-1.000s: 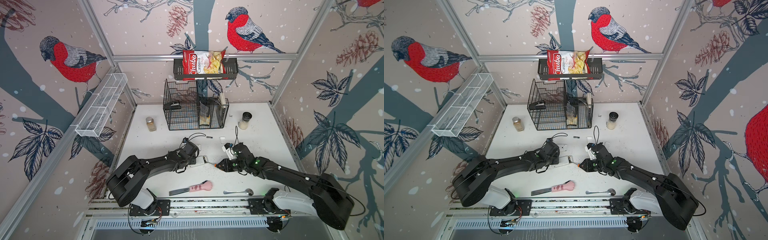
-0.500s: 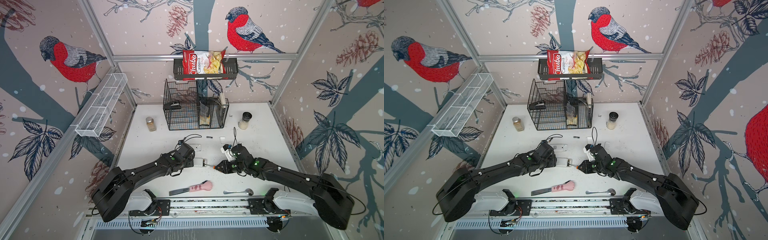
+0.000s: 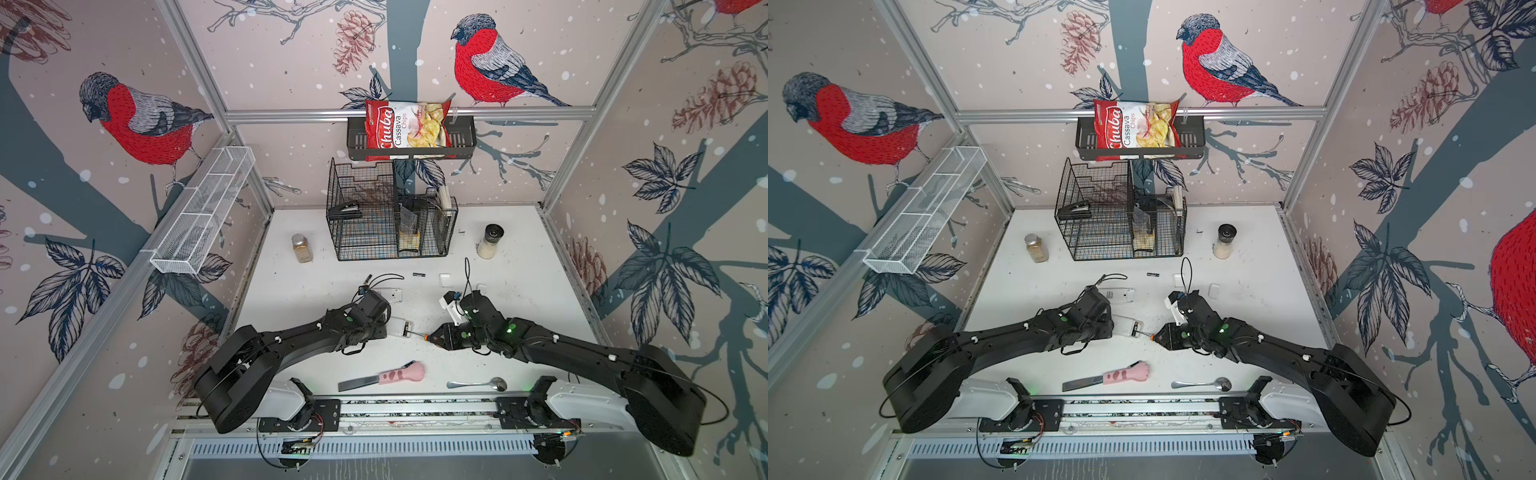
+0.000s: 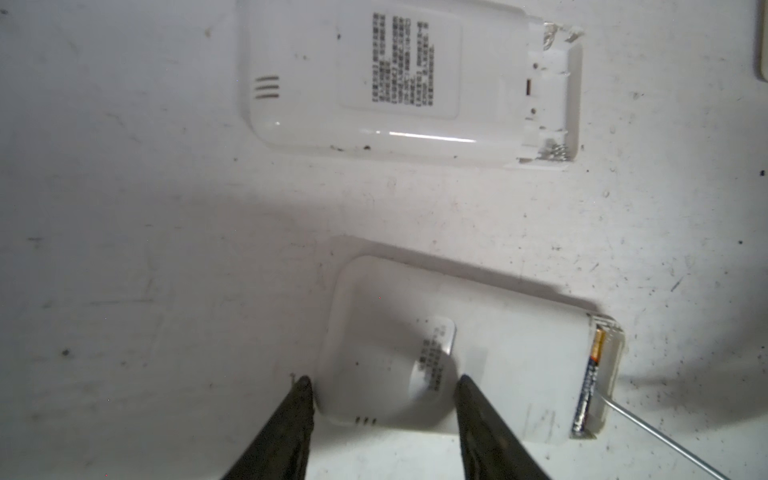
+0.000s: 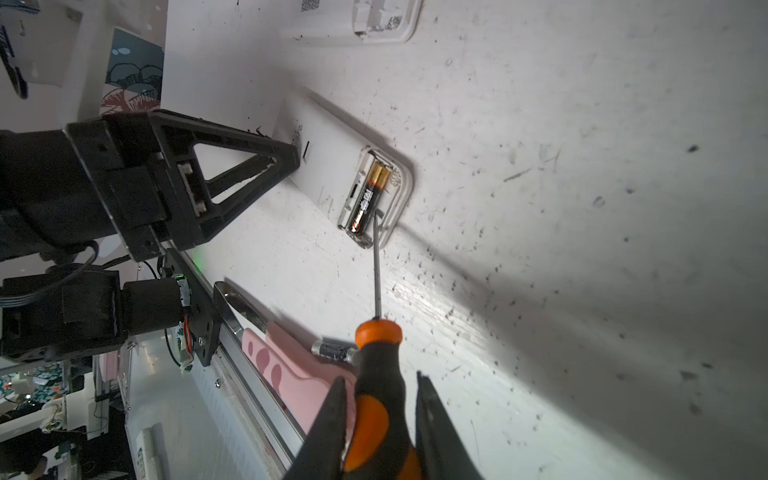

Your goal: Unload the batteries from the remote control

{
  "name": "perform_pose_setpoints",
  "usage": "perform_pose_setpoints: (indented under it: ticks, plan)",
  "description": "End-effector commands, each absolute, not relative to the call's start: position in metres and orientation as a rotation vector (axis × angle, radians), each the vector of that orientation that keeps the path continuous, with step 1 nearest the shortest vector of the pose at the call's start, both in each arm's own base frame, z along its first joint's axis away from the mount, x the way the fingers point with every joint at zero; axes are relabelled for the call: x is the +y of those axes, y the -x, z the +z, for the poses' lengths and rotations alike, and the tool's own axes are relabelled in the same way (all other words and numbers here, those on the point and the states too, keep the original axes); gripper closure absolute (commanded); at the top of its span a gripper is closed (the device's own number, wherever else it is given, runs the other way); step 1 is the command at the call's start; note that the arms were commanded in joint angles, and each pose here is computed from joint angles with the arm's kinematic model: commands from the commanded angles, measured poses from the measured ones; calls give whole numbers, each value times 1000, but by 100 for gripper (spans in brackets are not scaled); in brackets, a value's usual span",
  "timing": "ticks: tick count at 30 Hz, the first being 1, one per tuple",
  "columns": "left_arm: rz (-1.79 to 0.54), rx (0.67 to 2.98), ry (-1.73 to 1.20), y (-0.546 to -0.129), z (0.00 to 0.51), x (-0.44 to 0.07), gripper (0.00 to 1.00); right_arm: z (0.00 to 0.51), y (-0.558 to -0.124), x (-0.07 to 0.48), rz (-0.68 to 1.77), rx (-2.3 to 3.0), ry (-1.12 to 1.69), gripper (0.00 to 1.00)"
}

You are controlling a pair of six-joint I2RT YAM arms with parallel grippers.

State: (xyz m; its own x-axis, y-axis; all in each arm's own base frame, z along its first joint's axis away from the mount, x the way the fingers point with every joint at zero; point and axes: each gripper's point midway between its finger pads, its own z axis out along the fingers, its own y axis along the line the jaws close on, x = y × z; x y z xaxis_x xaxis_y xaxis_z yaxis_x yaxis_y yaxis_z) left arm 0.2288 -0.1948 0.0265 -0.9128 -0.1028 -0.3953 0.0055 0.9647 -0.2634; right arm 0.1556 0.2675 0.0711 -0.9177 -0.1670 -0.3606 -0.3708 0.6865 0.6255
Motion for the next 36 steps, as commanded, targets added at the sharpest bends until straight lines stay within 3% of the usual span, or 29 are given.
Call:
perform_pose_setpoints:
  ticks: [1,36]
  plan:
    - [-375,2686,60,-232,26,-197,49,72,-158,270,1079,2609,411,100]
    - [-346,2723,98,-224,9,-189,56,67,-158,274,1109,2599,421,100]
